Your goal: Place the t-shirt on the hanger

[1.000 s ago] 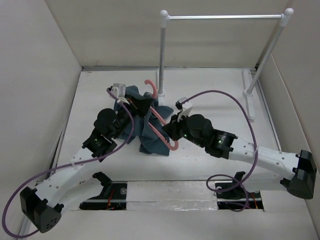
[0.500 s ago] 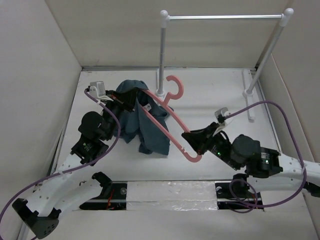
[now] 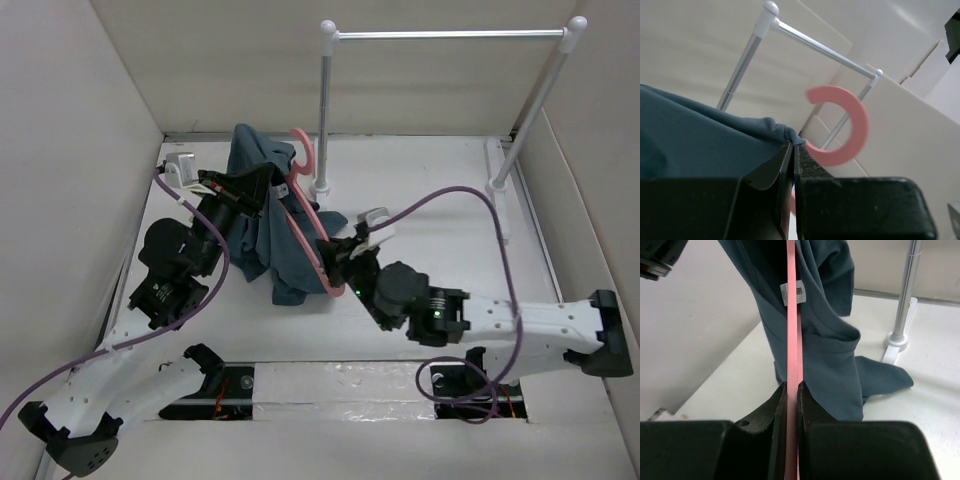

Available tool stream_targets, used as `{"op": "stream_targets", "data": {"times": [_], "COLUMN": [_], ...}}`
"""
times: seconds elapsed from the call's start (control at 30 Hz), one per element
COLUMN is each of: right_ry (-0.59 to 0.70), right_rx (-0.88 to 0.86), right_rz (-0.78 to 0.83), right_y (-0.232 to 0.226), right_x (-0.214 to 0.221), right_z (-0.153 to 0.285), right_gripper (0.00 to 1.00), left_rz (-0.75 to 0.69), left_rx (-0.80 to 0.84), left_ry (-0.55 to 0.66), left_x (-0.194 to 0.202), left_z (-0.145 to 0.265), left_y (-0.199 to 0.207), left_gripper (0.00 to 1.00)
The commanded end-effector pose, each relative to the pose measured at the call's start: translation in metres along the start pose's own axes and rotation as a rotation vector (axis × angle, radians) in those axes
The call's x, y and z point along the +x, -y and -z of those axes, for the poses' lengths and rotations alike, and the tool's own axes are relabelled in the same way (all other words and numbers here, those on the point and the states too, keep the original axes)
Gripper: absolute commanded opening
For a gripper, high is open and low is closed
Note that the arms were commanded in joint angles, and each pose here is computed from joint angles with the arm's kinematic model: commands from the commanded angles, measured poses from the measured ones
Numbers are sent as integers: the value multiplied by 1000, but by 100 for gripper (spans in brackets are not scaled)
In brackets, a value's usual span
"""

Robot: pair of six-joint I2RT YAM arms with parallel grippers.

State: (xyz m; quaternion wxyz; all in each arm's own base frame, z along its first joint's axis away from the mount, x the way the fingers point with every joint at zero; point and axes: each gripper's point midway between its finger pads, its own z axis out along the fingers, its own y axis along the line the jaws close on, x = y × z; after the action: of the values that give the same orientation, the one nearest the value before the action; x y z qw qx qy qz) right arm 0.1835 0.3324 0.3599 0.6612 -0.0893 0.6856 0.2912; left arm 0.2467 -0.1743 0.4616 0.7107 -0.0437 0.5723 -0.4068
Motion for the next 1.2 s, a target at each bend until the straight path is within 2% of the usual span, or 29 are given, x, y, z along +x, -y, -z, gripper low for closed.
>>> {"op": "stream_targets", "data": {"times": [0.0, 0.13, 0.17, 0.33, 0.43, 0.6, 0.67, 0.77, 0.93, 0.97, 1.03, 1.07, 1.17], "right_ry": [208, 286, 337, 422, 438, 488, 492, 554, 521, 523, 519, 514, 502], "right_rx": [92, 83, 85, 17, 4, -22, -47, -87, -91, -128, -152, -166, -182], "right_rz": [-141, -159, -164, -188, -210, -206, -221, -247, -195, -191, -200, -203, -212], "right_y": [2, 2, 4, 8, 15, 36, 37, 39, 36, 31, 31, 28, 32], "right_x": [-57, -66, -79, -109, -118, -133, -133, -144, -128, -127, -122, -119, -111], "right_z": [-29, -50, -47, -14, -5, -51, -62, -51, -59, -56, -45, -39, -25], "right_gripper": [0, 0, 0, 0, 0, 0, 0, 0, 0, 0, 0, 0, 0], "left_rz": [41, 40, 38, 6, 1, 46, 55, 45, 36, 23, 12, 9, 10], "left_rx": [77, 51, 49, 32, 68, 198, 235, 243, 345, 337, 307, 296, 289], "left_ry": [30, 19, 18, 3, -49, -189, -196, -190, -196, -198, -169, -162, -108], "left_x": [-11, -7, -8, -9, 10, 63, 65, 63, 56, 55, 47, 49, 30], "left_z": [2, 7, 8, 10, 4, -12, -14, -12, 1, 1, 6, 8, 16], "left_y": [18, 11, 11, 9, 11, 26, 33, 33, 52, 51, 45, 41, 43], "left_gripper": [0, 0, 0, 0, 0, 0, 0, 0, 0, 3, 18, 33, 49]}}
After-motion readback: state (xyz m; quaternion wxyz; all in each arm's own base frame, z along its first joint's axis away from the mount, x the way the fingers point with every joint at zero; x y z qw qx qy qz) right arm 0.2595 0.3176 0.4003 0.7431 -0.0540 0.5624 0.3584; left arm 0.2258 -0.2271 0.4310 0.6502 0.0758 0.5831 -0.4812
